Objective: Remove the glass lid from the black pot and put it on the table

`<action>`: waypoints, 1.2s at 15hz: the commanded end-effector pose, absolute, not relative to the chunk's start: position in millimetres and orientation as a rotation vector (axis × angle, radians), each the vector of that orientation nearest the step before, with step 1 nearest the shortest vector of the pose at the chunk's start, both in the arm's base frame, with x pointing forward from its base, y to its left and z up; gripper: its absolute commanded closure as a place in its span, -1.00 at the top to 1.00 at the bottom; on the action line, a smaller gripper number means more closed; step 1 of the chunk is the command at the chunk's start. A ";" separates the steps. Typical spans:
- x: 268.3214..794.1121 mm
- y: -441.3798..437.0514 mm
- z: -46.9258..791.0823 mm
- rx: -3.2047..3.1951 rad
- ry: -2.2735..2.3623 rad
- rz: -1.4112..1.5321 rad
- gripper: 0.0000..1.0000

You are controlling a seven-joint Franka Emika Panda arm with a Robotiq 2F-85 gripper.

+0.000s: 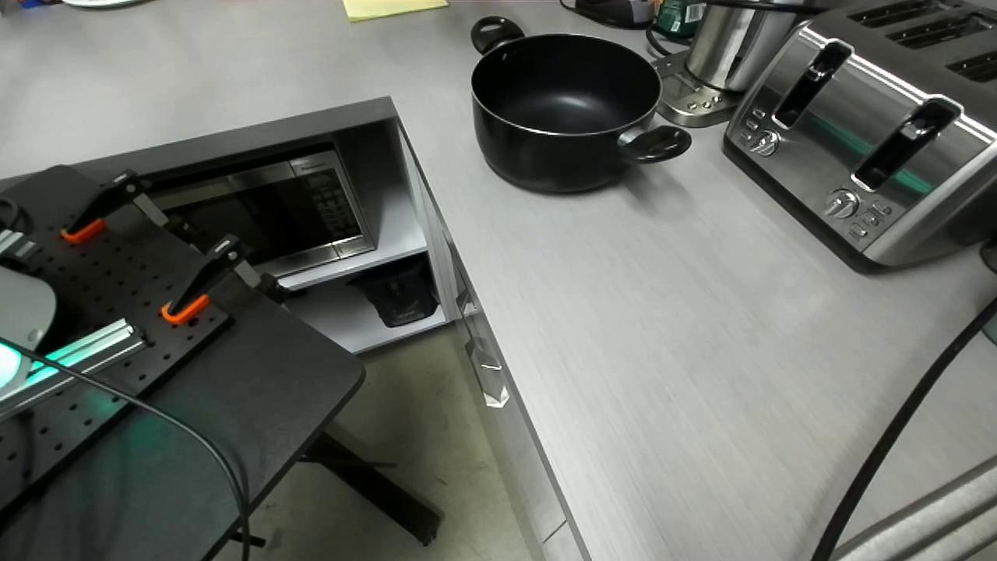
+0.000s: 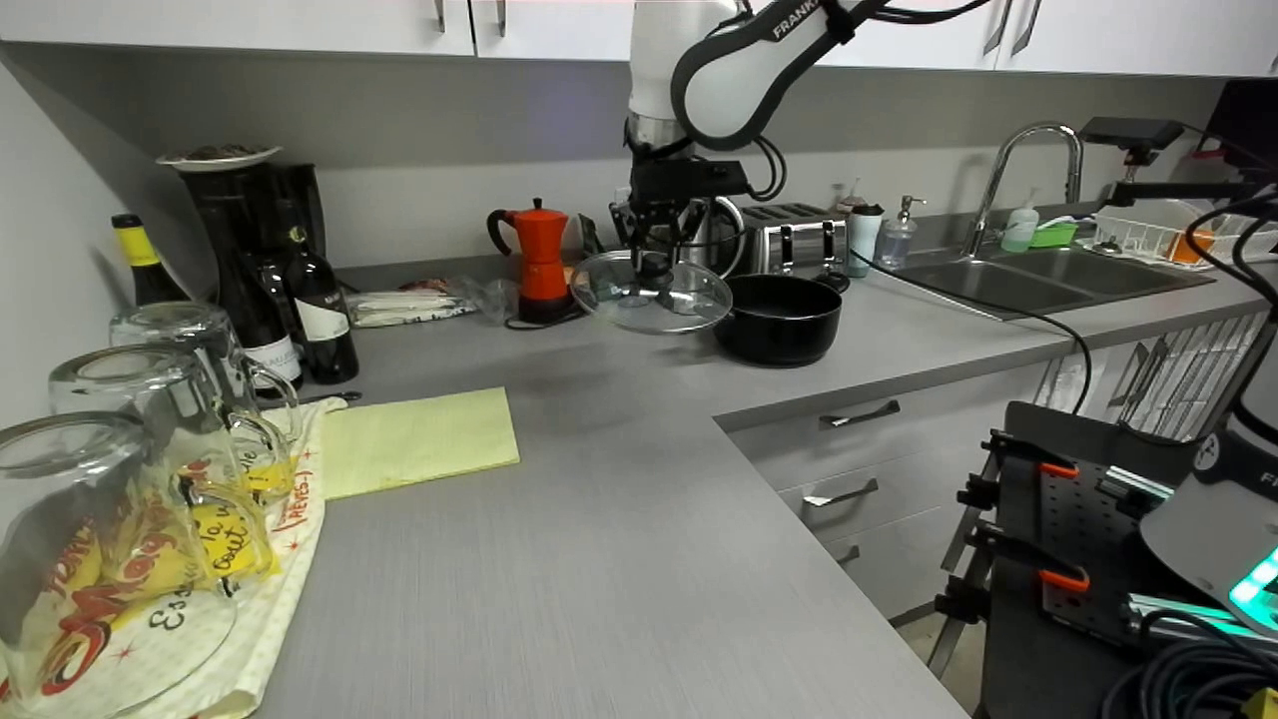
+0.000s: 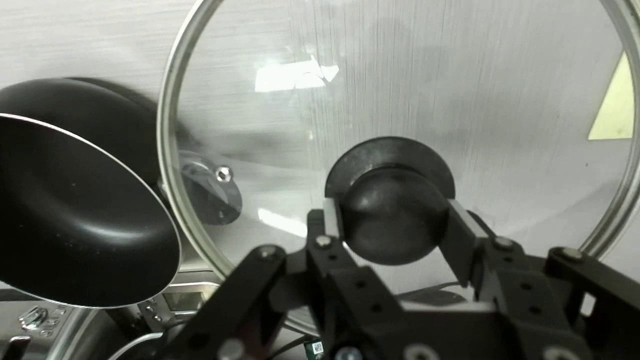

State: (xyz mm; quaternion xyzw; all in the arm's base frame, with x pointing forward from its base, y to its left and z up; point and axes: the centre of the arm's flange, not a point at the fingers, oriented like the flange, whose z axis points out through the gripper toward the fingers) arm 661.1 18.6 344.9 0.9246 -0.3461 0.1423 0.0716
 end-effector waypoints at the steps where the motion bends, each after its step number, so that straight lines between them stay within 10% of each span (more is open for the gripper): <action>1: 690.2 22.8 326.6 2.788 -0.906 0.406 -0.50; 18: 688.1 7.1 214.0 2.915 -0.661 0.134 -0.50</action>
